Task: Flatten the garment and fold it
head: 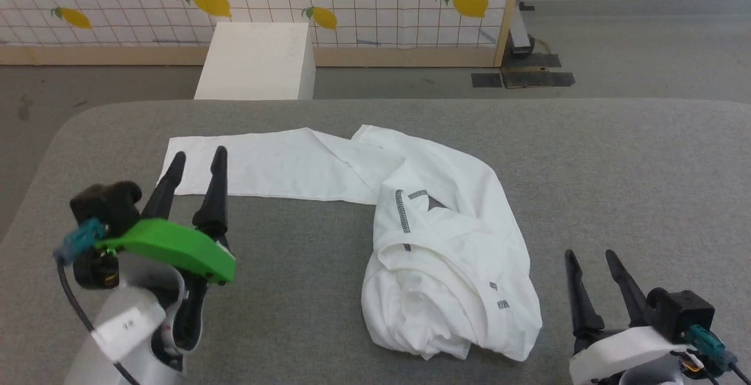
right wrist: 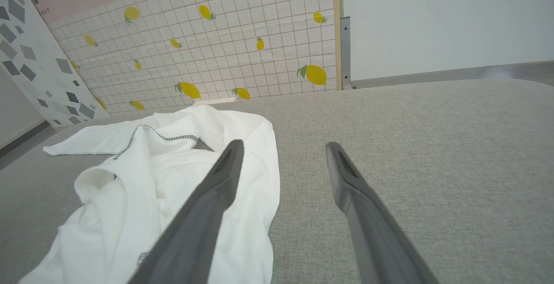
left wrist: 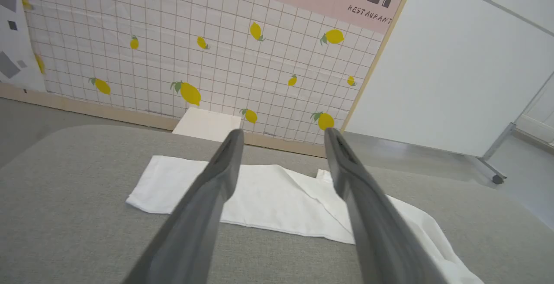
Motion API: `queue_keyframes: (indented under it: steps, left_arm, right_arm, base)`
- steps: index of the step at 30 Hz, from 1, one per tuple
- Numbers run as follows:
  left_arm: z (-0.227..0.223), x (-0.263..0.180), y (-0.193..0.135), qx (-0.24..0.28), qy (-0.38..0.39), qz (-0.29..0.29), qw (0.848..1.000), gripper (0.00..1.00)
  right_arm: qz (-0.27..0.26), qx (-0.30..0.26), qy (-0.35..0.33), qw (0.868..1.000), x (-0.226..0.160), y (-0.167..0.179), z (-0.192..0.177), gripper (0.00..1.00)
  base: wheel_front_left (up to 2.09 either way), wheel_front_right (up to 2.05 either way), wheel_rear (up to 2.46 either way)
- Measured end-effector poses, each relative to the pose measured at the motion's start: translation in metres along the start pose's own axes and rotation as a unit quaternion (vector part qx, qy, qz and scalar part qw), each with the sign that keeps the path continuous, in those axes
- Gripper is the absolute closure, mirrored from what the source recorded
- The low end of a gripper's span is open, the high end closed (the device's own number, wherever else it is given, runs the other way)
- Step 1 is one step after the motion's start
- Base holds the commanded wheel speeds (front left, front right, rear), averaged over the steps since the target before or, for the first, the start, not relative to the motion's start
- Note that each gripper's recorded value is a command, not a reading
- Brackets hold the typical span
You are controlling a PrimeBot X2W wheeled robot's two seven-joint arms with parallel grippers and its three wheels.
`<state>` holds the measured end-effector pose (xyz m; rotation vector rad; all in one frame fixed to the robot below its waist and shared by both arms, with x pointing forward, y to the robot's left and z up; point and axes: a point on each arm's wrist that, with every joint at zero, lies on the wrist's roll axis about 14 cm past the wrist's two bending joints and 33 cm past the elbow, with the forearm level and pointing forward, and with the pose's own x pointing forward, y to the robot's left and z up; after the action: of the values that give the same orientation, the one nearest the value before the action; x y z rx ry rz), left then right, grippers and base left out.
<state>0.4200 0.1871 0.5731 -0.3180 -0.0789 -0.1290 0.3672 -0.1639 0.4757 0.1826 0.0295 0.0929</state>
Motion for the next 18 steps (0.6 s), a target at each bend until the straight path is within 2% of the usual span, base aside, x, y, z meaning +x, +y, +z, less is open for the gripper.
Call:
queue_keyframes:
  steps: [5,9,14,18]
  left_arm:
    - [-0.019,-0.025,0.015,0.062,-0.031,0.028,0.997,0.0]
    - [-0.033,-0.038,0.023,0.056,-0.024,0.063,0.996,0.0]
    - [-0.038,-0.048,0.027,0.044,-0.028,0.088,0.995,0.0]
    - [-0.043,-0.053,0.03,0.034,-0.026,0.098,0.994,0.0]
  right_arm:
    - [0.009,0.009,0.056,0.998,0.002,0.007,-0.018,0.0]
    - [0.017,0.001,0.147,0.989,0.014,0.011,-0.038,0.0]
    - [0.032,-0.064,0.278,0.958,0.037,0.018,-0.058,0.0]
    - [0.034,-0.119,0.358,0.926,0.046,0.019,-0.075,0.0]
  base:
    - [0.0,0.0,0.0]
    - [0.0,0.0,0.0]
    - [0.0,0.0,0.0]
    - [0.0,0.0,0.0]
